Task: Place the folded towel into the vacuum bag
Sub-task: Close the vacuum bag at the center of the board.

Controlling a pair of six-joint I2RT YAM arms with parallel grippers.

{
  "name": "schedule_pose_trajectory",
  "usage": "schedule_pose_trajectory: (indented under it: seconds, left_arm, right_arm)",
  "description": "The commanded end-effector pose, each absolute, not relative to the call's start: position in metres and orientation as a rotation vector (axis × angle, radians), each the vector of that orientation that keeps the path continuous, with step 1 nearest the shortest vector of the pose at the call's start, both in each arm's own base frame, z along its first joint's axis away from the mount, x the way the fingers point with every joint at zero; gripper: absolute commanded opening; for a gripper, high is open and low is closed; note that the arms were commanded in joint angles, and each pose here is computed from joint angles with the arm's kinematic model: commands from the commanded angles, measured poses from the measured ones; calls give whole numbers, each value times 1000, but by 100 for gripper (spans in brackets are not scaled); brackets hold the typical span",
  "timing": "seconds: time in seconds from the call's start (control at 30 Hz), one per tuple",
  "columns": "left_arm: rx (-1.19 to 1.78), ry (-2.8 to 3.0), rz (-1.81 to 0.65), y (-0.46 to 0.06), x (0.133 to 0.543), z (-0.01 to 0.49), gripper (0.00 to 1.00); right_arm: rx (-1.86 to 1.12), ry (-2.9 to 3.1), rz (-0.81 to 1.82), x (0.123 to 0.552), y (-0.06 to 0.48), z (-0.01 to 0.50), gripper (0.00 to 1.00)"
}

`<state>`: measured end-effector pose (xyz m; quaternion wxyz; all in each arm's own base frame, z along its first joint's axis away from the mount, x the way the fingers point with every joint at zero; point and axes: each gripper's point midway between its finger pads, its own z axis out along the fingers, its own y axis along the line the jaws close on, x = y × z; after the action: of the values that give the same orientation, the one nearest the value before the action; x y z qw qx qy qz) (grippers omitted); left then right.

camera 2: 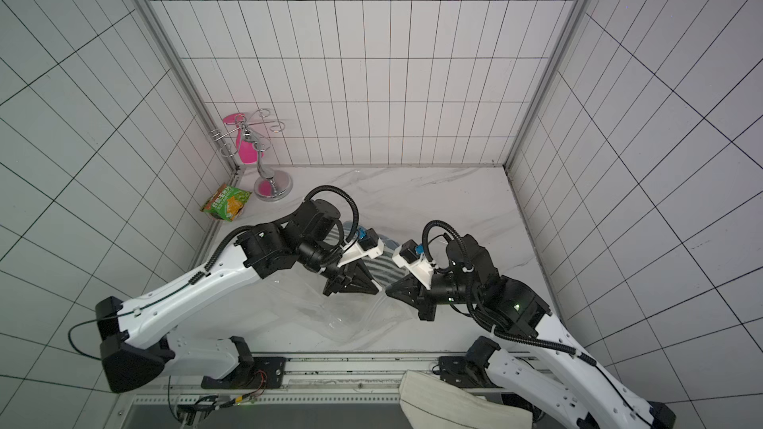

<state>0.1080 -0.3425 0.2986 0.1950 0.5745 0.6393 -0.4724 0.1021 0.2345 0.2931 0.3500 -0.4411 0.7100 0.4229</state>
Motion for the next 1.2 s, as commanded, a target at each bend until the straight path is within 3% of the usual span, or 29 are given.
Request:
schedule_pose_trajectory:
  seconds: [0.0,1.17]
  left_arm:
    - [1615,1773,-1332,-345,109,302,1]
    - [1682,1780,-1360,-359,93,285,3]
  right_arm:
    - [-1158,1736,1085,99,234,322,0]
    - [-1124,1733,1094,104,234,331,0]
